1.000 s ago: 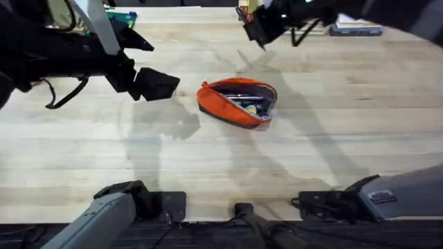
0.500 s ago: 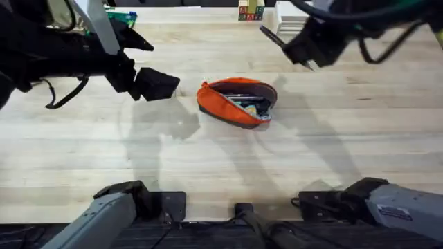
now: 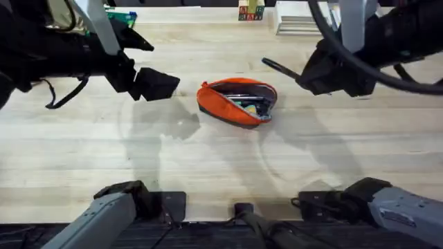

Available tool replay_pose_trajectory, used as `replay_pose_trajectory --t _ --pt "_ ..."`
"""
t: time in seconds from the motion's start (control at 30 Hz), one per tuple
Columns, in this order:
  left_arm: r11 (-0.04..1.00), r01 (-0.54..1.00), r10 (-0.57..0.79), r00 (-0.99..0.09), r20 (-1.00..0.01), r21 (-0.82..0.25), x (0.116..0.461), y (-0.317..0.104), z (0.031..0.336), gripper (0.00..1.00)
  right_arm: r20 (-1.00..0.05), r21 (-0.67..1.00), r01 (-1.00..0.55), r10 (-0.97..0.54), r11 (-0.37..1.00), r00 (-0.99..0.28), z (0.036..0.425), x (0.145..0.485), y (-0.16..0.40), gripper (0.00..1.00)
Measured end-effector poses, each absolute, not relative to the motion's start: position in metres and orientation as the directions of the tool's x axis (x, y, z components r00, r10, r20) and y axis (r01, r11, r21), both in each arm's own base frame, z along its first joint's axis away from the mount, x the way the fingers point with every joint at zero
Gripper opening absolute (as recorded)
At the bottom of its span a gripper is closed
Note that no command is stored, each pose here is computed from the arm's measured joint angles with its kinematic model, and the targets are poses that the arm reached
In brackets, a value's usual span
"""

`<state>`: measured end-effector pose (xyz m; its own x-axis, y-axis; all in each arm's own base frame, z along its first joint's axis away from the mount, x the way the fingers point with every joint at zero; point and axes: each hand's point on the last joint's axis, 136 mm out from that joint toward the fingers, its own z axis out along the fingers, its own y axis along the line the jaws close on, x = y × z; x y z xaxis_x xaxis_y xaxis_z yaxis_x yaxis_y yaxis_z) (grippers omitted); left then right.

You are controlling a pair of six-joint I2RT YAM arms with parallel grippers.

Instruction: Unzip the bag, pick up the pens from the table one at a time and place them inside, then zip the bag closed.

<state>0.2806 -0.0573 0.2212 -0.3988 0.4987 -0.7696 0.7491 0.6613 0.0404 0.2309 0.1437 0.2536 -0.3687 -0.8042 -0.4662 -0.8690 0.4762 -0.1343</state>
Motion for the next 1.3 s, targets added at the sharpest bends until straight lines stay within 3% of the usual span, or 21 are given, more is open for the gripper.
replay_pose_trajectory --t 0.4,0.83,1.3 --pt "0.661 0.749 0.499 -0.399 -0.769 0.04 0.281 -0.057 0.221 0.994 -0.436 -0.103 -0.882 -0.818 0.46 -0.376 0.214 0.206 0.134 0.033" --pt "0.661 0.749 0.499 -0.399 -0.769 0.04 0.281 -0.057 0.221 0.993 -0.472 -0.123 -0.869 -0.799 0.479 -0.373 0.144 0.228 0.145 0.033" --pt "0.661 0.749 0.499 -0.4 -0.769 0.039 0.28 -0.057 0.221 0.993 -0.496 -0.139 -0.874 -0.797 0.466 -0.346 0.111 0.264 0.167 0.033"
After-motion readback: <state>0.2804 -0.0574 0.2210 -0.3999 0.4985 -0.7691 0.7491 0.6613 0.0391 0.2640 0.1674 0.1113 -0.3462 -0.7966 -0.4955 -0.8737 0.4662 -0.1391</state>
